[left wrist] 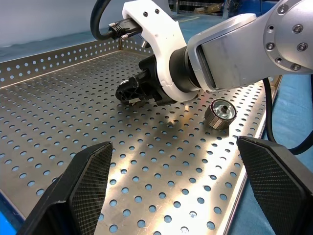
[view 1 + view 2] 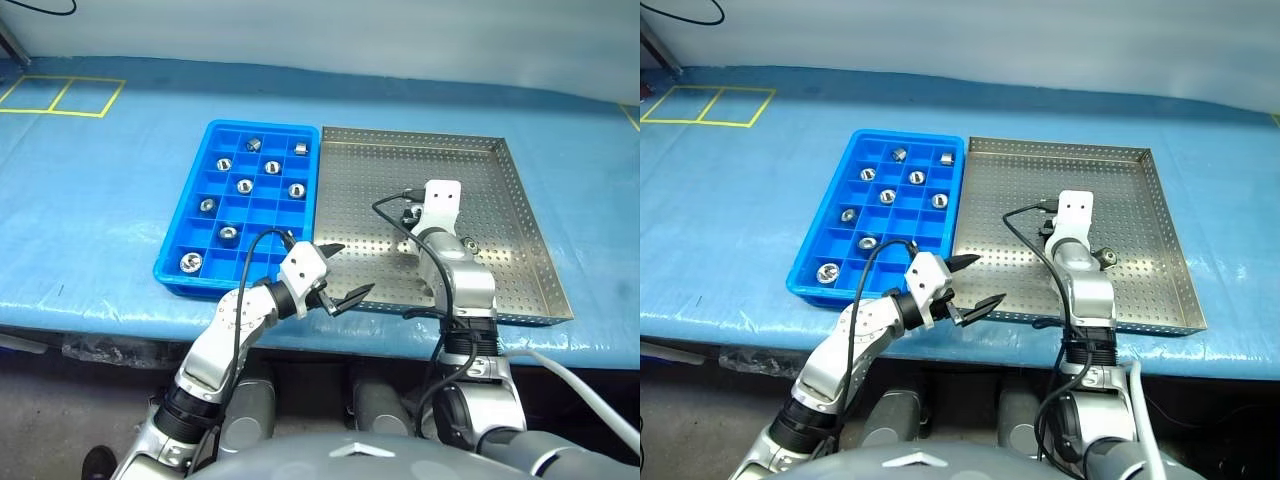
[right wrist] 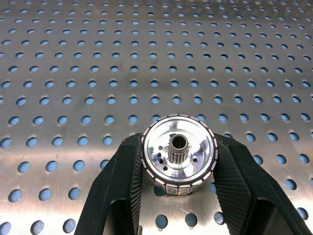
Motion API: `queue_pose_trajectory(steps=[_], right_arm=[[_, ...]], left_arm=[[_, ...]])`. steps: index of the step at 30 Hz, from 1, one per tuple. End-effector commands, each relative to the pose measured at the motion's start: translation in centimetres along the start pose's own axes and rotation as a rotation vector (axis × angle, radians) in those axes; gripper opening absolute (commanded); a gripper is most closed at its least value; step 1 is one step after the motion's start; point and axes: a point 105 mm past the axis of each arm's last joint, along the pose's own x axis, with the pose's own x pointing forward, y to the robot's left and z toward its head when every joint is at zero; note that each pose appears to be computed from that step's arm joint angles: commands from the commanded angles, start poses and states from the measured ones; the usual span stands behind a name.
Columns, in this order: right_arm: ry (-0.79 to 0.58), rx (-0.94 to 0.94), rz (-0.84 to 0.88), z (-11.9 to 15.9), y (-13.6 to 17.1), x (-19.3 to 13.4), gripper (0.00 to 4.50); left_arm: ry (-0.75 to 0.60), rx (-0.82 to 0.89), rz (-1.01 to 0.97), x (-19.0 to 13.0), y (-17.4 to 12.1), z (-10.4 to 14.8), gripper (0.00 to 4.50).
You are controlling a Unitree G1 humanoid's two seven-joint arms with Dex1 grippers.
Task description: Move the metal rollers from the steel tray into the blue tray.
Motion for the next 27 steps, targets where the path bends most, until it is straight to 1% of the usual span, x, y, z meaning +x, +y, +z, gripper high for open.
queue_pose_trajectory(steps=[1, 5, 11, 13, 17, 22, 27], right_arm=[[-0.131, -0.031, 0.079, 3.6, 1.5, -1.3, 1.71], [-0.232, -0.123, 0.291, 5.6, 5.4, -3.2, 1.71], [-0.319, -0.252, 0.541, 6.7, 10.7, -5.6, 1.71], [-0.328, -0.264, 0.584, 6.8, 11.7, -5.9, 1.71], [-0.337, -0.309, 0.679, 6.7, 14.7, -6.0, 1.71], [-0.337, -0.308, 0.752, 6.7, 17.6, -5.7, 1.71], [-0.32, -0.296, 0.813, 6.4, 20.1, -5.3, 1.71]], left_arm=[[-0.074, 0.029, 0.052, -0.3, 0.7, 1.9, 4.5], [-0.104, 0.022, 0.175, -1.2, 2.6, 2.6, 4.5], [-0.122, 0.027, 0.334, -3.3, 4.7, 3.3, 4.5], [-0.117, 0.03, 0.361, -3.8, 4.9, 3.3, 4.5], [-0.101, 0.038, 0.426, -5.6, 5.1, 3.2, 4.5], [-0.08, 0.036, 0.501, -7.4, 5.0, 2.9, 4.5], [-0.074, 0.032, 0.563, -8.5, 4.9, 2.8, 4.5]])
